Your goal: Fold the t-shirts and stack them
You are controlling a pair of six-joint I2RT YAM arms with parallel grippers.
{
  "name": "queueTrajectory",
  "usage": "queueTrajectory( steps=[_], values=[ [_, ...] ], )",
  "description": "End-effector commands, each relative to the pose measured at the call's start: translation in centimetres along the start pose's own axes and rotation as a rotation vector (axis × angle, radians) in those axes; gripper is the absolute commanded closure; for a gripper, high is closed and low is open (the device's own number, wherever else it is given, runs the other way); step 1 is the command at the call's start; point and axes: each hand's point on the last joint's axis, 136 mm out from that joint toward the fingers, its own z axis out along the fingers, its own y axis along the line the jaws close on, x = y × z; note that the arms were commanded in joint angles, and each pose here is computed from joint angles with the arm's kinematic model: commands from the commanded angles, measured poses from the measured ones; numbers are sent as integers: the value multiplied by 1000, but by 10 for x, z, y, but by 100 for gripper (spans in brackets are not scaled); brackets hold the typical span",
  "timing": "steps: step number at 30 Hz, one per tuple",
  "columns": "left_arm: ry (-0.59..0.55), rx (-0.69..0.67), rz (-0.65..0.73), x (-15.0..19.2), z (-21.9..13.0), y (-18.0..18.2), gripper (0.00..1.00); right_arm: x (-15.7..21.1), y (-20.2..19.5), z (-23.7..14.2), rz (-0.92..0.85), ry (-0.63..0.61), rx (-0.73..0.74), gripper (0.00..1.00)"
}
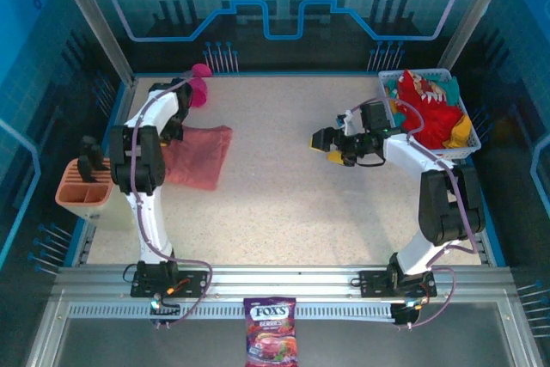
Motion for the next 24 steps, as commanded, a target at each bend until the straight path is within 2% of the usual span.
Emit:
queueTrajectory(
  steps=[1, 10, 16, 24],
  values=[
    [-17, -85, -17, -16, 8, 22, 100, 14, 4, 6, -3, 46, -25, 0],
    [2, -111, -79, -23, 42, 45, 100, 15, 9, 11, -21, 61, -33, 0],
    [-15, -120, -126, -28, 48, 65, 100, 17, 8, 12, -20, 70, -28, 0],
    [-56, -147, -120, -45, 49, 74, 100, 19, 7, 11, -24, 74, -17, 0]
  ],
)
